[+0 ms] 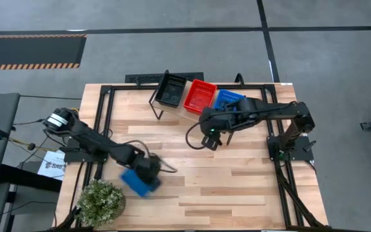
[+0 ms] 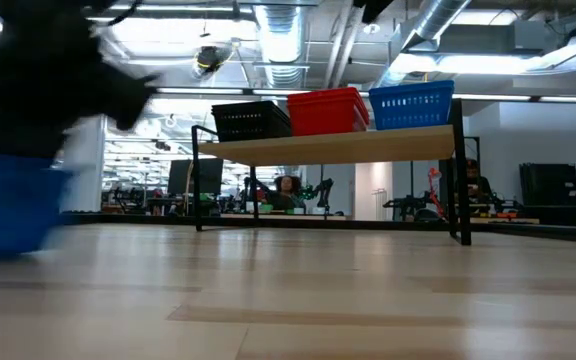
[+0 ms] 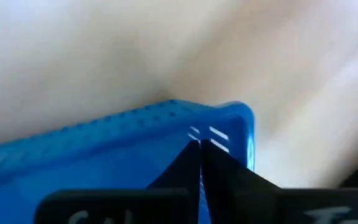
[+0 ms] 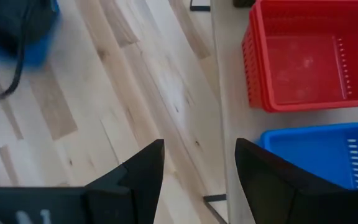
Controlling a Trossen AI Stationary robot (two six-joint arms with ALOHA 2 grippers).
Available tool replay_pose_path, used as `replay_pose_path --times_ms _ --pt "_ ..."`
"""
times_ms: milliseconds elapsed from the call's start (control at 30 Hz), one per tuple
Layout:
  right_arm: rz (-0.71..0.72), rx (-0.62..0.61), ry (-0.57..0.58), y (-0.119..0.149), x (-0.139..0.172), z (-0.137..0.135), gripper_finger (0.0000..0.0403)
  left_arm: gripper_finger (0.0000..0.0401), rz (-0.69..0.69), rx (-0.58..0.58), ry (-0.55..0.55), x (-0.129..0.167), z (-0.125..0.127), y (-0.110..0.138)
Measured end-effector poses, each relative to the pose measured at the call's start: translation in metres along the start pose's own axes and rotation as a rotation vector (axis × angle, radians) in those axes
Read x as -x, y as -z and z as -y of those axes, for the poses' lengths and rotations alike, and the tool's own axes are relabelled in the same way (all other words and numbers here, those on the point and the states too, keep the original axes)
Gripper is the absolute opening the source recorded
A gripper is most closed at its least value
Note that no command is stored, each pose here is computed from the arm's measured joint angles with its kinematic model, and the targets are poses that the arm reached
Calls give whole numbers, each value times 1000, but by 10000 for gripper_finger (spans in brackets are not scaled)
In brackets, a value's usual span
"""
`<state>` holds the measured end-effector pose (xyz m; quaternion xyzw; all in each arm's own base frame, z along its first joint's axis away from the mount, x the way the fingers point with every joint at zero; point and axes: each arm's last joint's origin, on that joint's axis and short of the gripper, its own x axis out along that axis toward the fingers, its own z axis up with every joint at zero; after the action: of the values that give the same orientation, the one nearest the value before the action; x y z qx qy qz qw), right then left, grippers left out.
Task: Stack baskets on shelf by color
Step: Stack the blue bin on the blue bins on the shelf
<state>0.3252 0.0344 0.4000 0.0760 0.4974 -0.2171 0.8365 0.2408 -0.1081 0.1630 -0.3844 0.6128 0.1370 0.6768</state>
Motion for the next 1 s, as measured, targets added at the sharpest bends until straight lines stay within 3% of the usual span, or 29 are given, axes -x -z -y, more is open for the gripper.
replay_pose_path --times_ms 67,133,167,267,367,467,633,800,900,1000 --pt "8 2 -7 3 9 3 219 0 124 -71 236 3 27 -18" --pt "16 -1 -14 6 15 4 218 0 277 -167 374 15 49 -35" --pt "13 -2 -16 9 19 6 218 0 339 -220 372 20 55 -41" --pt "11 -10 -19 12 24 6 212 0 403 -429 228 26 60 -54" --pt "-8 1 -19 17 28 4 205 0 379 -583 162 45 66 -61" --pt "-27 28 -23 24 30 -3 198 0 301 -662 48 63 64 -64" --pt "2 190 -57 21 19 -27 194 0 288 -652 -73 107 64 -61" --pt "58 351 -78 4 -13 -49 197 2 349 -555 -149 152 56 -36" --pt "67 447 -125 -7 -37 -61 198 23 383 -504 -174 173 46 -17" --pt "71 530 -245 -17 -68 -76 197 65 434 -465 -181 191 35 3"
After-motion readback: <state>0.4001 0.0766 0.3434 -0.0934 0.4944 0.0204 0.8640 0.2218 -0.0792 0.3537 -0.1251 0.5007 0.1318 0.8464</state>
